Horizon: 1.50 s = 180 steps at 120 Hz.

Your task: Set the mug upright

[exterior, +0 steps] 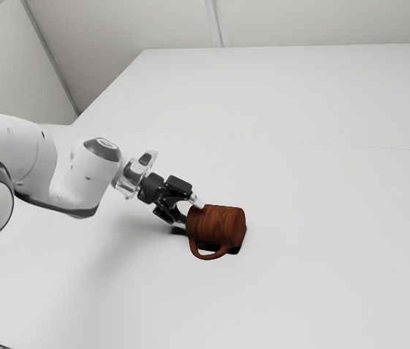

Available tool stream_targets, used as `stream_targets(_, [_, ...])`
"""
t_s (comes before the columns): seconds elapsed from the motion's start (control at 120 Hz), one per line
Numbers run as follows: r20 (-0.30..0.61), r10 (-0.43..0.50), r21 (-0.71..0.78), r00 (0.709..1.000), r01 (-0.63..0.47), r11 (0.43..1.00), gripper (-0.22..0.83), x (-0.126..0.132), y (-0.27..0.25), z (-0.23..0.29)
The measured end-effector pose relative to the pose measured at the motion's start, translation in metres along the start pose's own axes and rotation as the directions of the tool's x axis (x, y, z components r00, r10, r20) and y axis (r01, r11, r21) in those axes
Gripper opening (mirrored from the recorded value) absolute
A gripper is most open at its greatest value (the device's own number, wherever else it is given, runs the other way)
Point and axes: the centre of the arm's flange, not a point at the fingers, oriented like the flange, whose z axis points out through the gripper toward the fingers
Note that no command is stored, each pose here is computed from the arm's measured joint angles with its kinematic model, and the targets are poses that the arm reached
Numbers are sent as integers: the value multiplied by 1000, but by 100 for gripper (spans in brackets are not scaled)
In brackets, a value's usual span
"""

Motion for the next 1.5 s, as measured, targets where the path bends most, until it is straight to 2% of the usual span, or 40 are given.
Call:
stream_targets(0.133, [-19, 9, -16, 1000, -9, 1000, 58, 0, 1, 0])
stream_targets(0.3, [-34, 23, -30, 999, -24, 999, 42, 1, 6, -1])
stream_targets(0.583, [-45, 31, -55, 999, -33, 998, 25, 2, 11, 8])
stream_targets(0.8, [-58, 30, -87, 998, -35, 996, 3, 0, 16, 14])
stream_targets(1.025, [-71, 59, -117, 996, -67, 991, -10, 1, 33, 17])
stream_targets(1.35, [-95, 83, -133, 992, -95, 987, -16, -6, 49, 12])
stream_targets(1.5, [-122, 132, -65, 984, -141, 988, -17, -7, 72, -14])
